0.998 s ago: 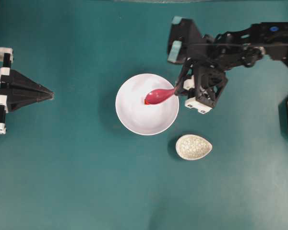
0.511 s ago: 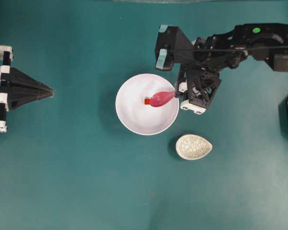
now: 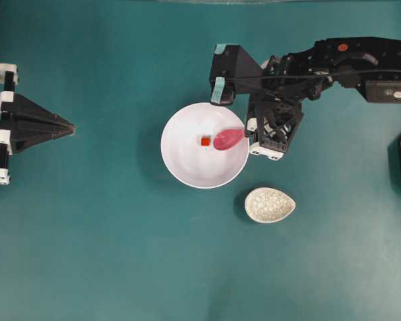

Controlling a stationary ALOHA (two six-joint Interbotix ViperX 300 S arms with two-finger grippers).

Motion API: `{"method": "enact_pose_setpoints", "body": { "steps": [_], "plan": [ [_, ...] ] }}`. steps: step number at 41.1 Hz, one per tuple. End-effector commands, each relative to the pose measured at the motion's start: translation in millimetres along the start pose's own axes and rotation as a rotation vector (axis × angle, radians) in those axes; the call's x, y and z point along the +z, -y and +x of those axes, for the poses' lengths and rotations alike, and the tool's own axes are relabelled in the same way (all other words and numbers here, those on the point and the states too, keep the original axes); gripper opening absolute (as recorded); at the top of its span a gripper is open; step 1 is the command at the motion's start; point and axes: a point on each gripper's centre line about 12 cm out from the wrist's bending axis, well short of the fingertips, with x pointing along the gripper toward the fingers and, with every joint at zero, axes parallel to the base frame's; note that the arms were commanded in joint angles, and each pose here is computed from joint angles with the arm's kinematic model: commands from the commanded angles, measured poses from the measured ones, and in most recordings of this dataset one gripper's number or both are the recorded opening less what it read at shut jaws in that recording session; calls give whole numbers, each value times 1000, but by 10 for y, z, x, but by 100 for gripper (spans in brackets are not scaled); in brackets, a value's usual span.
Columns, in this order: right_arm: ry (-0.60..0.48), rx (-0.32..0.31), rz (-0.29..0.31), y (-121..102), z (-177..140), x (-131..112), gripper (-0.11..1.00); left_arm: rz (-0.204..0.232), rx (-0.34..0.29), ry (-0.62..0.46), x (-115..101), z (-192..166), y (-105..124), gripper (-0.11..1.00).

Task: Grip the spoon and scoop the red block from the bowl with right arm.

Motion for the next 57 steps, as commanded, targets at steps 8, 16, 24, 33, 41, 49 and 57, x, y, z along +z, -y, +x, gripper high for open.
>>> {"method": "enact_pose_setpoints", "body": {
  "steps": [8, 16, 24, 33, 41, 49, 57],
  "plan": [
    [35, 1, -17, -39, -39, 129, 25, 2, 3, 12, 61, 13, -5, 0],
    [37, 0, -22, -36, 33, 217, 25, 2, 3, 14, 63, 13, -4, 0],
    [52, -4, -26, -24, 101, 323, 25, 2, 3, 14, 63, 13, -5, 0],
    [84, 0, -47, -95, 136, 421, 25, 1, 3, 15, 65, 13, -4, 0],
    [83, 12, -75, -231, 165, 412, 25, 2, 3, 17, 68, 11, -4, 0],
    [103, 14, -71, -266, 173, 432, 25, 2, 3, 15, 65, 13, -4, 0],
    [142, 11, -70, -263, 168, 479, 25, -1, 3, 15, 65, 13, -4, 0]
  ]
}}
